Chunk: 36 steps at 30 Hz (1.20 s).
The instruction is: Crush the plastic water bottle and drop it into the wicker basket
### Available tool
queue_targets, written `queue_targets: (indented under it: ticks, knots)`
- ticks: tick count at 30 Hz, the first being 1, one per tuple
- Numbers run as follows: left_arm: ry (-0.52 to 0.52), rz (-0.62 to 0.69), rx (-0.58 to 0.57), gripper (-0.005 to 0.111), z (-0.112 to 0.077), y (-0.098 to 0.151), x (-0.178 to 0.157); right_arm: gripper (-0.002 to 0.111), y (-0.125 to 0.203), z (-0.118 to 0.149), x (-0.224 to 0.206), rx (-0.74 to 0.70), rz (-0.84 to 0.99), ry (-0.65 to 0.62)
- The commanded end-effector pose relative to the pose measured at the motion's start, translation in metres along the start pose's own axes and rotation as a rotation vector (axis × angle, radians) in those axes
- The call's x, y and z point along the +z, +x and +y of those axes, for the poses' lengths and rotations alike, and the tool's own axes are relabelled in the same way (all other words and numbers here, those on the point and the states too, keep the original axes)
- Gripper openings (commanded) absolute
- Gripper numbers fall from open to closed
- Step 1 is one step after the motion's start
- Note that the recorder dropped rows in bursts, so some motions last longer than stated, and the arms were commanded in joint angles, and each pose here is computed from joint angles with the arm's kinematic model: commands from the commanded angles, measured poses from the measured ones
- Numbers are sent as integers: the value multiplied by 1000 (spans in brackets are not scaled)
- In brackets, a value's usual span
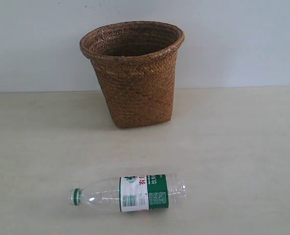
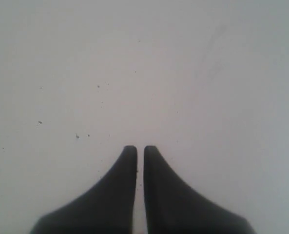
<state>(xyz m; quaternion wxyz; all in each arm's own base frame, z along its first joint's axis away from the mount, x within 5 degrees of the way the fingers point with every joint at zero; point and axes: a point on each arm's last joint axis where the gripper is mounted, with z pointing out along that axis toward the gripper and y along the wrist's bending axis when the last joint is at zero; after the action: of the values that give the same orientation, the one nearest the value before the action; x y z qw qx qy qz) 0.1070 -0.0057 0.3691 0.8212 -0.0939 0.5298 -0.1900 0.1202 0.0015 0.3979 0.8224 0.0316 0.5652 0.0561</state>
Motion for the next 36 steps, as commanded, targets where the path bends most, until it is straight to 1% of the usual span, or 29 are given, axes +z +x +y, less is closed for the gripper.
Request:
queue_targets:
  ticks: [1, 2, 4, 6, 7, 8, 11, 13, 14, 16, 17, 19, 21, 22, 23, 24, 25, 27, 28, 29, 32, 33, 36]
  knots:
    - [-30, 225, 173, 4, 0, 10, 50, 0, 3, 0, 42, -62, 155, 11]
    - [-62, 325, 220, 4, 5, 19, 64, 0, 8, -1, 53, -121, 227, 11]
    - [-117, 474, 311, 4, 13, 30, 85, 0, 20, -4, 70, -218, 361, 15]
    - [-159, 570, 363, 4, 19, 38, 94, 0, 29, -6, 79, -280, 449, 12]
    - [-188, 650, 415, 4, 25, 46, 102, 0, 36, -7, 86, -333, 529, 5]
    - [-201, 695, 450, 4, 28, 48, 106, 0, 40, -8, 89, -348, 570, 3]
    - [-222, 815, 521, 4, 35, 59, 112, 0, 52, -11, 101, -396, 694, -8]
    - [-216, 901, 588, 4, 39, 65, 113, 0, 61, -12, 108, -421, 770, -27]
    - [-196, 965, 635, 4, 41, 70, 114, 0, 67, -12, 111, -433, 816, -44]
    - [-157, 1088, 683, 4, 44, 79, 113, 0, 77, -12, 118, -451, 905, -86]
    - [-89, 1183, 683, 4, 43, 89, 113, 0, 88, -10, 123, -453, 987, -148]
    - [18, 1255, 686, 4, 40, 100, 112, 0, 98, -4, 127, -428, 1059, -241]
    - [148, 1310, 698, 4, 36, 111, 111, 0, 107, 3, 129, -410, 1105, -353]
    - [273, 1358, 685, 4, 32, 120, 108, 0, 116, 11, 131, -365, 1134, -460]
    - [333, 1374, 673, 4, 30, 125, 108, 0, 119, 17, 131, -346, 1143, -515]
    - [415, 1390, 647, 4, 26, 132, 107, 0, 125, 27, 130, -352, 1158, -600]
    - [451, 1400, 639, 4, 24, 136, 107, 0, 129, 33, 130, -367, 1162, -634]
    - [558, 1450, 666, 4, 16, 152, 105, 0, 139, 65, 127, -398, 1166, -763]
    - [600, 1463, 683, 4, 13, 158, 103, 0, 143, 73, 125, -405, 1173, -798]
    - [662, 1485, 699, 4, 8, 164, 101, 0, 150, 87, 122, -421, 1183, -858]
    - [816, 1521, 750, 4, -2, 179, 95, 0, 166, 110, 114, -452, 1218, -977]
    - [867, 1528, 772, 4, -4, 185, 94, 0, 172, 119, 110, -474, 1231, -1038]
    - [934, 1537, 788, 4, -7, 195, 93, 0, 183, 131, 104, -506, 1252, -1123]
